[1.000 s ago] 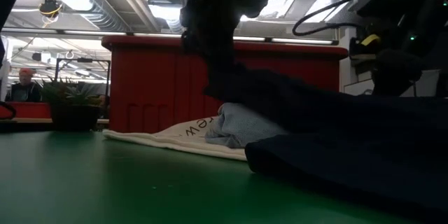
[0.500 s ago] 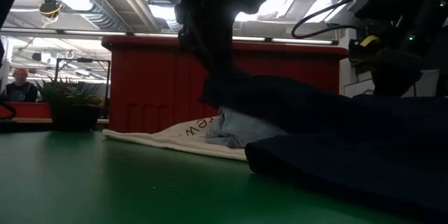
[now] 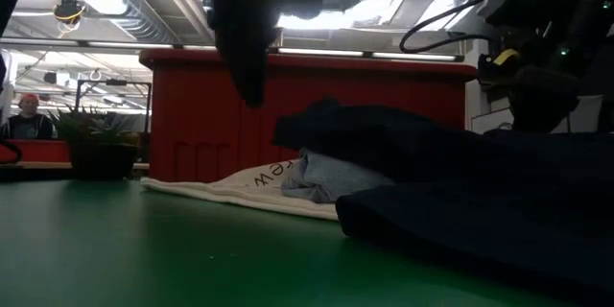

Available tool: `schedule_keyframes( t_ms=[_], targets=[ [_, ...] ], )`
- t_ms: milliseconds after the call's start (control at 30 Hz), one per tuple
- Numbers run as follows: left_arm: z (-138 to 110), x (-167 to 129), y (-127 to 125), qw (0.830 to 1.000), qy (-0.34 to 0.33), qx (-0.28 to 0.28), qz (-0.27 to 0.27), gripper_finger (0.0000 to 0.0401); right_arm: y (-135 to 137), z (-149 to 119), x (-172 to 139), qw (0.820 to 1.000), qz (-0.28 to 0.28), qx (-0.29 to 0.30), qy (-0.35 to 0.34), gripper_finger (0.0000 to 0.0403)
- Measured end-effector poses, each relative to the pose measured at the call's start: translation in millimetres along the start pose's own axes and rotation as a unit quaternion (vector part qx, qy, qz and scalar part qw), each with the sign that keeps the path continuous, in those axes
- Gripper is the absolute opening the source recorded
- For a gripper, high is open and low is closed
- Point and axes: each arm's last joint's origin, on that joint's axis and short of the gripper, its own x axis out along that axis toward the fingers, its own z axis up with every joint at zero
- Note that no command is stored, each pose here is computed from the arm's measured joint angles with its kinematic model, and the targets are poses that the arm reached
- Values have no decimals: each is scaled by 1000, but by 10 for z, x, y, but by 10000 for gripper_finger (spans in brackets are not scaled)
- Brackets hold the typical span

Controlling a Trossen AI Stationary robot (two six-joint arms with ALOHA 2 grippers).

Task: Fold laundry
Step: Fold the dark blue boxer

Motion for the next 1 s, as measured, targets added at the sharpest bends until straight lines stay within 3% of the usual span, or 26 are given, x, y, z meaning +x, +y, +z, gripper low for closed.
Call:
schedule_keyframes(
  t_ms=[200, 367, 533, 633, 800, 1000],
  targets=[
    [-73, 37, 165, 998, 50, 34, 28, 148, 0, -2, -1, 1000, 1, 0, 2, 147],
    [-267, -134, 361, 999, 29, 21, 33, 135, -5, -17, -1, 1000, 3, -2, 12, 147],
    [-558, -216, 473, 997, -65, -40, 6, 119, -6, -19, -1, 1000, 3, -3, 13, 147],
    [-662, -93, 444, 987, -138, -74, -34, 114, -6, -19, -1, 1000, 3, -3, 13, 147],
    [-683, 143, 358, 963, -225, -116, -89, 112, -4, -19, -1, 1000, 5, -3, 14, 147],
    [-680, 389, 270, 939, -285, -146, -129, 112, -3, -18, -1, 1000, 6, -3, 14, 147]
  ],
)
